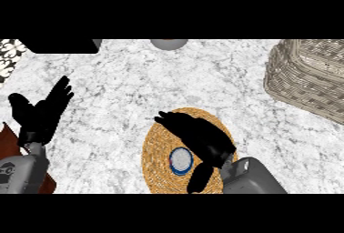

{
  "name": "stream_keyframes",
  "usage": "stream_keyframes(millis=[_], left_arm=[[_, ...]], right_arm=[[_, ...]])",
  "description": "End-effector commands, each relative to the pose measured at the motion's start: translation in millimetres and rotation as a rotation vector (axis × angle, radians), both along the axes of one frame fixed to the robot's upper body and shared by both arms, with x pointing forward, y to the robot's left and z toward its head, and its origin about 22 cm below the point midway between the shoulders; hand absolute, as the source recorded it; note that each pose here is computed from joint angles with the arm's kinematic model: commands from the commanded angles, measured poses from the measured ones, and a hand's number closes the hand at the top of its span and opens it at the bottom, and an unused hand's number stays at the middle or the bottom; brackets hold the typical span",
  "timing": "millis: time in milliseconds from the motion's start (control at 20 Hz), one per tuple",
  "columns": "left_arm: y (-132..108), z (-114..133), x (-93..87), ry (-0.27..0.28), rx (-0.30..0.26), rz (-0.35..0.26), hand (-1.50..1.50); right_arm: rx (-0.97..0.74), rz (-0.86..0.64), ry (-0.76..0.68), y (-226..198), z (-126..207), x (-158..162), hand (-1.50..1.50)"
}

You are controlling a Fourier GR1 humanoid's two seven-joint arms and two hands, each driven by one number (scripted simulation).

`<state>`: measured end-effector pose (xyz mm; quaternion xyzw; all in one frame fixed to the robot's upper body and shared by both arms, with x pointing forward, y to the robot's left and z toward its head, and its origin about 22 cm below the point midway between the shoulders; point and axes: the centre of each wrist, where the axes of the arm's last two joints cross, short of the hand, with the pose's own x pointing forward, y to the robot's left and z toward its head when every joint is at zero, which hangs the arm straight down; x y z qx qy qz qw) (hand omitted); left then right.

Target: Pick the can from the placemat and place it in the basket

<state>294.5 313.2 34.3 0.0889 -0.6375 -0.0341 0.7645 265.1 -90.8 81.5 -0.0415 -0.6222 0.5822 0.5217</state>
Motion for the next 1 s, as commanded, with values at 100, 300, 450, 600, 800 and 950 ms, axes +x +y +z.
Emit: stream_keyframes(millis=[100, 300, 450, 600, 800, 950], left_arm=[[4.5, -26.5, -9.8, 0.009, -0.01, 0.003, 0.0], [6.7, 7.0, -6.3, -0.02, 0.003, -0.001, 0.0], [17.9, 13.5, -10.5, 0.003, 0.008, -0.003, 0.0], [-2.7, -4.0, -10.0, 0.009, -0.014, -0.002, 0.0], [6.6, 0.9, 8.2, 0.02, -0.009, 0.001, 0.0], [10.9, 8.8, 3.8, -0.004, 0.004, 0.0, 0.0]], right_arm=[[-0.038, 0.005, -0.002, -9.7, -12.6, 24.5, -1.5], [-0.002, 0.022, 0.012, -14.5, -8.6, 2.6, -1.5], [0.016, 0.055, 0.038, -28.4, -26.6, 9.6, -1.5], [0.055, 0.077, 0.039, -19.8, -25.7, -2.8, -1.5], [0.047, 0.112, 0.04, -25.5, -29.3, -3.7, -1.5], [0.007, 0.089, 0.01, -32.5, -27.4, -9.1, -1.5]])
